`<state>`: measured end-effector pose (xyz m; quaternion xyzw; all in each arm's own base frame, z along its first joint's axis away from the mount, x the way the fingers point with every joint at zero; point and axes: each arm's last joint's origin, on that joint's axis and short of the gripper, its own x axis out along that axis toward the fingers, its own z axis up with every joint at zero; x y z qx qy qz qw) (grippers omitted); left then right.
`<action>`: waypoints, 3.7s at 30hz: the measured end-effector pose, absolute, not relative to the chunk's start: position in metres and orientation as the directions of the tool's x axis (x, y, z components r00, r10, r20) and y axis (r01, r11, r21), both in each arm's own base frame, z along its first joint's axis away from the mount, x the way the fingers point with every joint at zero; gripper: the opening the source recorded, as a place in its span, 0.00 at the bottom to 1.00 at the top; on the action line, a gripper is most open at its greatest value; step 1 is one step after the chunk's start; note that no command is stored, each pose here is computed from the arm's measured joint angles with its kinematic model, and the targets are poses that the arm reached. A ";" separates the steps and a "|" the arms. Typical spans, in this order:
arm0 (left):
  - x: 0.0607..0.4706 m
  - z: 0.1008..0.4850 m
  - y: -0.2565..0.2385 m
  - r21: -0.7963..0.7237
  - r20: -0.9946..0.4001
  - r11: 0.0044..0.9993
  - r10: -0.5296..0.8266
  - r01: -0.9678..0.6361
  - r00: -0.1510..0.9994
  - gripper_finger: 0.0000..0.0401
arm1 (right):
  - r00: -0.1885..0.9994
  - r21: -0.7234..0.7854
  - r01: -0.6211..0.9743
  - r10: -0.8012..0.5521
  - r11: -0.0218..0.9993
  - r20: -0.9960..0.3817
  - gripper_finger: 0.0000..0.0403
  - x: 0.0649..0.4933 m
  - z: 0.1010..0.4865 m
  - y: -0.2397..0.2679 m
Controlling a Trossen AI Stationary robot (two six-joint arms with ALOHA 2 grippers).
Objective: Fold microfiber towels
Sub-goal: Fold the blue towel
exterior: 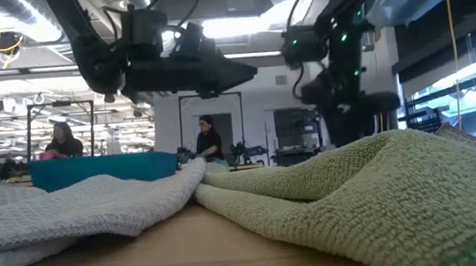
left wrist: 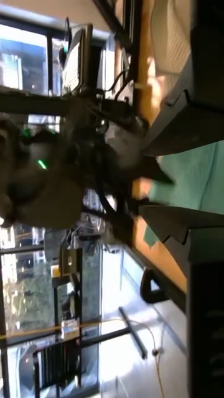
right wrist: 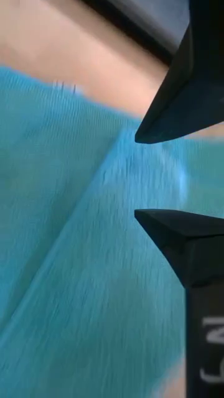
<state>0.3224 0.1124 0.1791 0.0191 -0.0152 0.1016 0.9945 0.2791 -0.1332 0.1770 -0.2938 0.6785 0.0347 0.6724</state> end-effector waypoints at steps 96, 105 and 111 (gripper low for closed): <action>0.329 0.169 0.088 -0.037 -0.061 0.996 0.077 -0.079 0.995 0.33 | -0.242 -0.038 -0.146 -0.073 0.989 -0.968 0.02 0.279 0.211 -0.140; 0.329 0.169 0.088 -0.045 -0.061 0.996 0.077 -0.080 0.995 0.33 | -0.436 0.089 0.043 0.099 0.995 -0.894 0.02 0.263 0.219 -0.116; 0.329 0.169 0.087 -0.047 -0.061 0.996 0.075 -0.078 0.995 0.33 | -0.379 0.177 0.085 0.196 0.981 -0.904 0.02 0.268 0.223 -0.100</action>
